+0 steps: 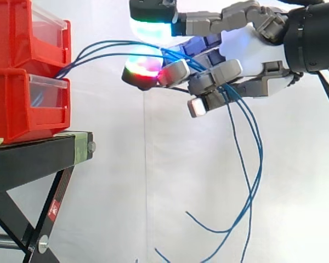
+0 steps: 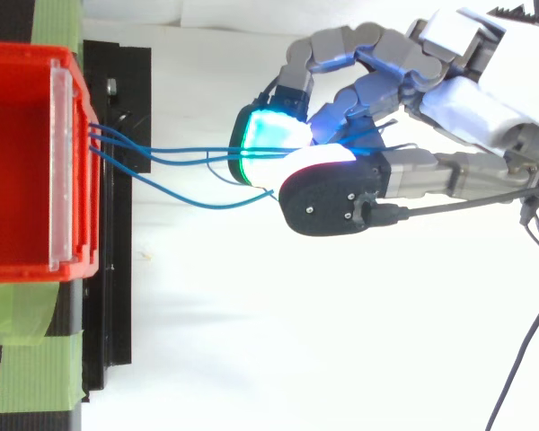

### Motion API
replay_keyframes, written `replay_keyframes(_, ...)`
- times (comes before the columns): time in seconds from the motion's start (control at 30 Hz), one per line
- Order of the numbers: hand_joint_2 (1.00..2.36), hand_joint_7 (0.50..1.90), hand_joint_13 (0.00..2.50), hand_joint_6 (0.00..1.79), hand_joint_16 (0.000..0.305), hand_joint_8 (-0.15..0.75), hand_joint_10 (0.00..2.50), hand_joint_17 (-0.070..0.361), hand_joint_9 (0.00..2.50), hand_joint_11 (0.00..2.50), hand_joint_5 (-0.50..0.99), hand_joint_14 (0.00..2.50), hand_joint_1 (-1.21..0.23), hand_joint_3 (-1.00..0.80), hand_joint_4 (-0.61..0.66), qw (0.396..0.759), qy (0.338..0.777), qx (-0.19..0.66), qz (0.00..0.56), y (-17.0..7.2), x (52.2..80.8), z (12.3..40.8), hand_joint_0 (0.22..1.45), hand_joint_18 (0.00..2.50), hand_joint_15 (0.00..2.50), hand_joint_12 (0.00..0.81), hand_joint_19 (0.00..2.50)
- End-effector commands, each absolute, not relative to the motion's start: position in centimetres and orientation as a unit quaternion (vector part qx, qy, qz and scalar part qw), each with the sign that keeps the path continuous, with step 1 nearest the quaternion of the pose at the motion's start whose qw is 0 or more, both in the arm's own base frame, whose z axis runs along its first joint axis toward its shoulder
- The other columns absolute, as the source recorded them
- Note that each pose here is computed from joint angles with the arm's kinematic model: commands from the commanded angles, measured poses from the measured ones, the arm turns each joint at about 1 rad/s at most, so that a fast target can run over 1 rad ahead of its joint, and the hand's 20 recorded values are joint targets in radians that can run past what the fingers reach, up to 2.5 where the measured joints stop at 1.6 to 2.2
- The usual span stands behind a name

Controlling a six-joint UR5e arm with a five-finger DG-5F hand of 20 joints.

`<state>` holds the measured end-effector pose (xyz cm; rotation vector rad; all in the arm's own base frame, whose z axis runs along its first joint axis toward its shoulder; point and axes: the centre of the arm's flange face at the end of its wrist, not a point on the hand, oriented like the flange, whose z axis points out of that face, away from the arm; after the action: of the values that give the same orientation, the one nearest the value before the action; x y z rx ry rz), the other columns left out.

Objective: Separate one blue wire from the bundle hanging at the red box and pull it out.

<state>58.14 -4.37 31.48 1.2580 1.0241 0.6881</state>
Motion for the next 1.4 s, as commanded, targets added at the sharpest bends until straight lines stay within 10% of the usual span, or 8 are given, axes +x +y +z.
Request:
replay_keyframes(0.0,1.01,1.14,0.96,0.77,0.043,0.316,0.48,0.098,0.89,1.84,-0.2,2.5,-0.64,-0.38,0.2,0.638,0.446,0.55,0.303,-4.41,58.29,31.9,0.62,0.88,0.92,0.339,1.26)
replay_keyframes(0.93,1.02,1.26,1.01,0.6,0.043,0.311,0.52,0.097,0.97,1.8,-0.15,2.47,-0.5,-0.26,0.24,0.641,0.451,0.545,0.297,-4.39,58.36,31.85,0.67,0.92,0.95,0.331,1.25)
replay_keyframes(1.37,1.02,1.29,0.97,0.58,0.044,0.3,0.49,0.098,0.9,1.84,-0.16,2.46,-0.77,-0.27,0.2,0.642,0.45,0.546,0.296,-4.48,58.35,31.85,0.67,0.87,0.99,0.336,1.26)
